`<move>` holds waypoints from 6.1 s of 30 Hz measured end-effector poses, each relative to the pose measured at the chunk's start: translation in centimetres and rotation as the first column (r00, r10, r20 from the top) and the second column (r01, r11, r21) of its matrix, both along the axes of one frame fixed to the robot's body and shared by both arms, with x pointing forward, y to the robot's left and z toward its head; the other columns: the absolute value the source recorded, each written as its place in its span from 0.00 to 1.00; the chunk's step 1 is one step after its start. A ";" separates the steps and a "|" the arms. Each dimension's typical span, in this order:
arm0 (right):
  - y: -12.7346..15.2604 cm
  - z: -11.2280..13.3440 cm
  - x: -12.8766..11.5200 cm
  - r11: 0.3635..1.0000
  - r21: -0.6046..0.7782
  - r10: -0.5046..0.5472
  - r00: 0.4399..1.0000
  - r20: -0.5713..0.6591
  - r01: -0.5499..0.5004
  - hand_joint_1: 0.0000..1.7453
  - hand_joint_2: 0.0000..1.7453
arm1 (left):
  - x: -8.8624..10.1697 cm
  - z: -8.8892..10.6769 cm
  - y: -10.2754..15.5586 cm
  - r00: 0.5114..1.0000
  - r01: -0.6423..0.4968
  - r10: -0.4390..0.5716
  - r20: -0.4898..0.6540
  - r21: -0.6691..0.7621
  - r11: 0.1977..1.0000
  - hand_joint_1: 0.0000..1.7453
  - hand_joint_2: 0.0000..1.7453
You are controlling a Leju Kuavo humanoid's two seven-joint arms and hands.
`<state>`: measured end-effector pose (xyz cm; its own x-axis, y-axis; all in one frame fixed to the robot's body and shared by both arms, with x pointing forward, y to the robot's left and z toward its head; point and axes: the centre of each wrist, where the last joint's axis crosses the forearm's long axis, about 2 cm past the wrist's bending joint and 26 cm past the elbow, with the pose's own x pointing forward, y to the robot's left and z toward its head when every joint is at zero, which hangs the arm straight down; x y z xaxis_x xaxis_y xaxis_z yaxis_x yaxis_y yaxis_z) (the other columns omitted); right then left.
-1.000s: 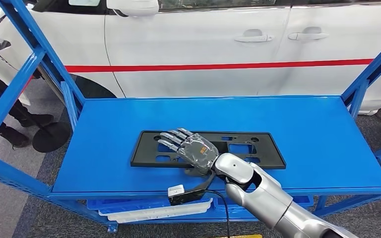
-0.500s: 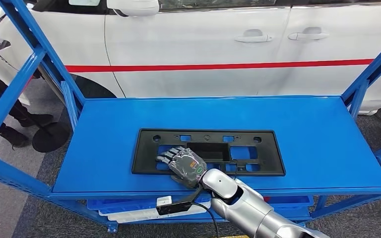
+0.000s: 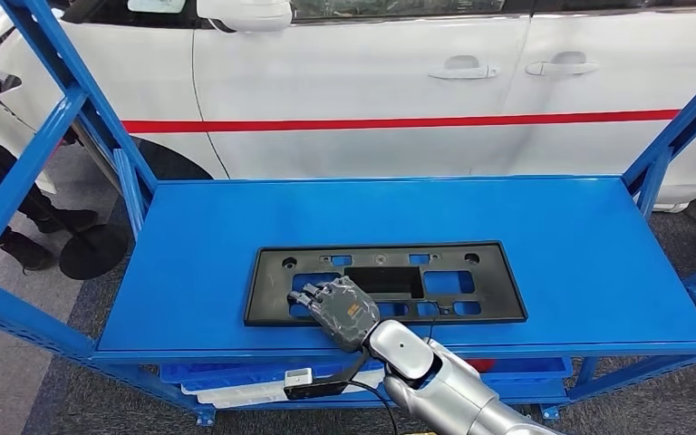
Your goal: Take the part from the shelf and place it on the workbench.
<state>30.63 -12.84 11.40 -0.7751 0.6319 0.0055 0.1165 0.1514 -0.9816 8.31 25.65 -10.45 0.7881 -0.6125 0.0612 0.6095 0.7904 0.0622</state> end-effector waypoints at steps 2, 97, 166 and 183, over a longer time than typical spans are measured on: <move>0.0 0.0 -0.3 1.000 0.004 -0.004 1.000 0.023 0.004 1.00 1.00 | 0.1 0.0 0.0 1.000 -0.017 0.017 0.012 -0.006 1.000 0.00 0.00; -4.7 2.9 -3.2 0.983 0.103 -0.184 0.892 0.412 0.155 1.00 1.00 | -0.1 0.0 -0.2 0.928 -0.275 0.319 0.194 -0.224 0.935 0.00 1.00; -13.5 11.0 3.5 0.920 -0.232 -0.130 0.805 0.579 0.316 1.00 1.00 | -0.1 0.0 0.0 0.938 -0.235 0.285 0.195 -0.245 0.941 0.00 1.00; -12.6 8.1 1.8 0.928 -0.212 -0.164 0.845 0.508 0.308 1.00 1.00 | 0.5 0.1 0.2 0.936 -0.233 0.287 0.202 -0.256 0.938 0.00 1.00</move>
